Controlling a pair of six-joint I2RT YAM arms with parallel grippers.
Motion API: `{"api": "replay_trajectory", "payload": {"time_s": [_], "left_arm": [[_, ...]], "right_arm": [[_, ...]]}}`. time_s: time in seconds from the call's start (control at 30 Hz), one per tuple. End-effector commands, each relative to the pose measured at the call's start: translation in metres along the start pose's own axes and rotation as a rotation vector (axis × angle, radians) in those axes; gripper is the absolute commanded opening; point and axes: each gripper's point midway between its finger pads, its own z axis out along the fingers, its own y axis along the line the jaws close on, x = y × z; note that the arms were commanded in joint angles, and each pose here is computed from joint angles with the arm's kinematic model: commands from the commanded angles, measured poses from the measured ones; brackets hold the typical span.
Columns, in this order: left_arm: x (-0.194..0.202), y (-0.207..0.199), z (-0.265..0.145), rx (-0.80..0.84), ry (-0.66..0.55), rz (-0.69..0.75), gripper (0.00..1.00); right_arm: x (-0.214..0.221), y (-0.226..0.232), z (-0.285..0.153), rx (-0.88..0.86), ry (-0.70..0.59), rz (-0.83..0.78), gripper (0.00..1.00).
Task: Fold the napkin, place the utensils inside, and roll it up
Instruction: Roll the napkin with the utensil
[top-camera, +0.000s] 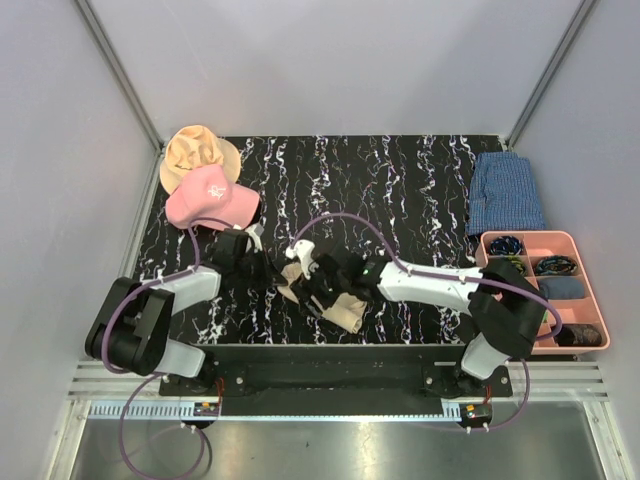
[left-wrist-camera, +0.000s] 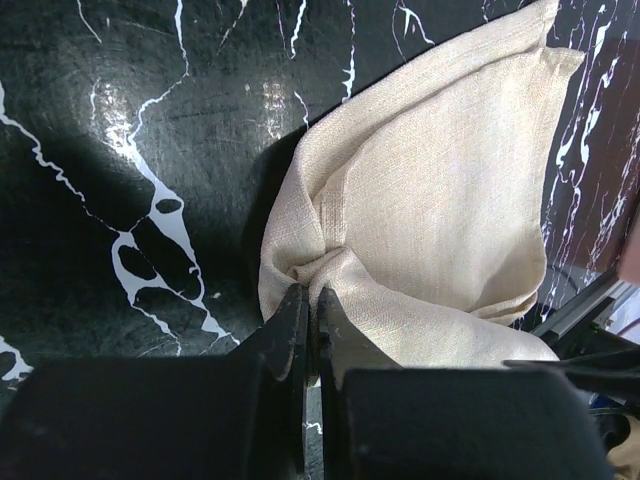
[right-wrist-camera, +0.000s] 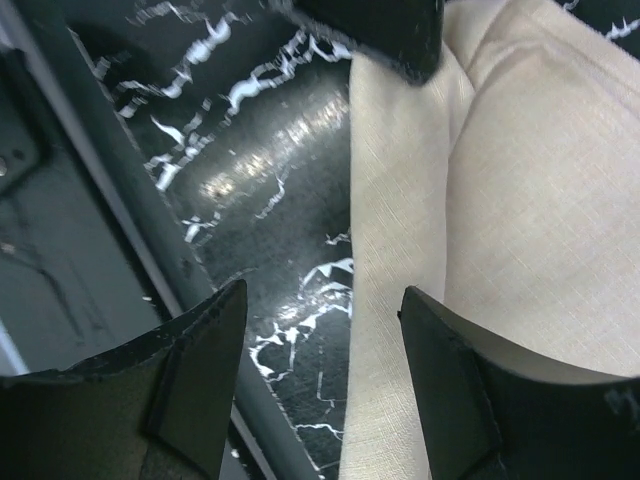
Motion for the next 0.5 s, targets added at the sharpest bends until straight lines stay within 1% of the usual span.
{"api": "replay_trajectory", "payload": {"time_s": [0.0, 0.23, 0.4, 0.47], "left_arm": [[0.013, 0.019, 0.003, -0.079, 0.053, -0.022, 0.0], [0.013, 0.018, 0.003, -0.078, 0.062, -0.021, 0.0], [0.01, 0.017, 0.002, -0.083, 0.061, -0.018, 0.0], [0.008, 0.015, 0.002, -0.078, 0.058, -0.014, 0.0]], "right_arm": [[-0.008, -0.016, 0.0, 0.176, -0.059, -0.131, 0.7], [0.008, -0.013, 0.018, 0.169, -0.005, -0.151, 0.66], [0.017, -0.012, 0.025, 0.152, 0.024, -0.15, 0.56], [0.021, -0.015, 0.028, 0.163, 0.036, -0.149, 0.56]]}}
